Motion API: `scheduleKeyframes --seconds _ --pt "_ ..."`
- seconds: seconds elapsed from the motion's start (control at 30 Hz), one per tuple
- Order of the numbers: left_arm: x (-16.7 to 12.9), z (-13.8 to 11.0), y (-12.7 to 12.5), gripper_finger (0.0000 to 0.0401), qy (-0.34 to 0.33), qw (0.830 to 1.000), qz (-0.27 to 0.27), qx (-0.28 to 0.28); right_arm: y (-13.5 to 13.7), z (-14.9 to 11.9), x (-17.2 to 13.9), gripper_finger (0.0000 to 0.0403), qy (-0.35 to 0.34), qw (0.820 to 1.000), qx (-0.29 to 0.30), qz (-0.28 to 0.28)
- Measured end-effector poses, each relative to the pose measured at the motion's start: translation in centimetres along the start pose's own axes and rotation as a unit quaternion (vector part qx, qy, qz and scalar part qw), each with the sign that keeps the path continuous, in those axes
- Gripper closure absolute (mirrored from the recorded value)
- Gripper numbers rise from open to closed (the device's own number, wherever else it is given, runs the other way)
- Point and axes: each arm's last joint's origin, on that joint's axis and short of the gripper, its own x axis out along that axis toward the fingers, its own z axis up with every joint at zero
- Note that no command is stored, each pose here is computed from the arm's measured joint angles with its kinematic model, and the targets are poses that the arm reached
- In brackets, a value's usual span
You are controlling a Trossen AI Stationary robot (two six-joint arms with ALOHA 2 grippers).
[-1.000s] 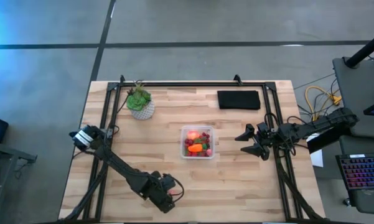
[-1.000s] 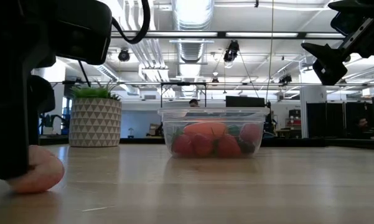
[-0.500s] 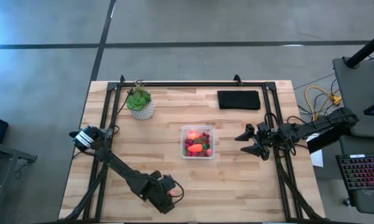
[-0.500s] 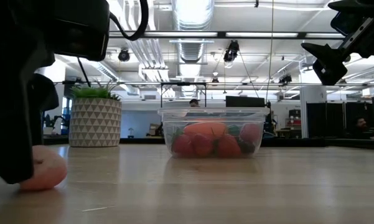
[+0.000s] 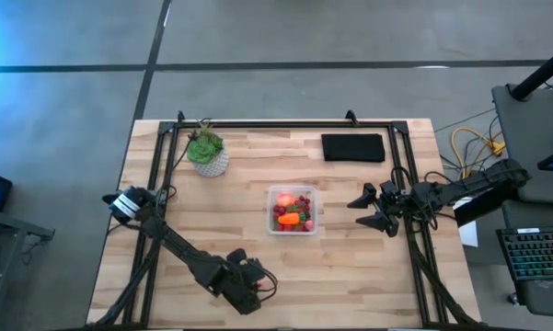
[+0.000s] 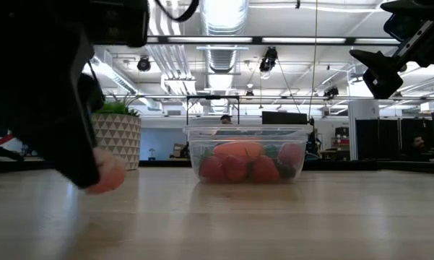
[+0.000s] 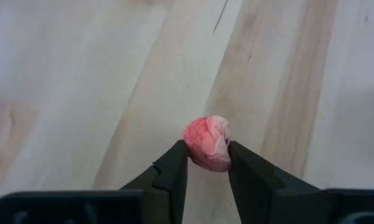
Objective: Pick and placing Produce into tupperware
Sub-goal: Put the small peach into the transparent container
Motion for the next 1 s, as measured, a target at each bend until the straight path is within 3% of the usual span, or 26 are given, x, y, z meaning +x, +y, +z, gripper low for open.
scheduleKeyframes --seconds 0.13,0.27,0.43,0.57,0.83,1.0 --pt "-1.3 1.7 -0.3 0.0314 -0.020 0.999 -0.013 0.026 0.0 0.0 0.0 0.0096 0.000 1.000 0.000 0.000" --pt "-4.0 5.8 0.6 0.0315 -0.079 0.995 -0.001 0.058 0.0 0.0 0.0 0.0093 0.000 1.000 0.000 0.000" --pt "-5.2 12.5 5.0 0.0315 -0.114 0.991 0.020 0.072 0.0 0.0 0.0 0.0094 0.000 1.000 0.000 0.000" --pt "-4.6 15.8 9.1 0.0315 -0.111 0.991 0.042 0.067 0.0 0.0 0.0 0.0096 0.000 1.000 0.000 0.000" --pt "-2.9 17.2 13.0 0.0312 -0.100 0.989 0.066 0.085 0.0 0.0 0.0 0.0090 0.000 1.000 0.000 0.000" --pt "-2.1 17.3 13.6 0.0266 -0.123 0.987 0.073 0.075 0.0 0.0 0.0 0.0093 0.000 1.000 0.000 0.000"
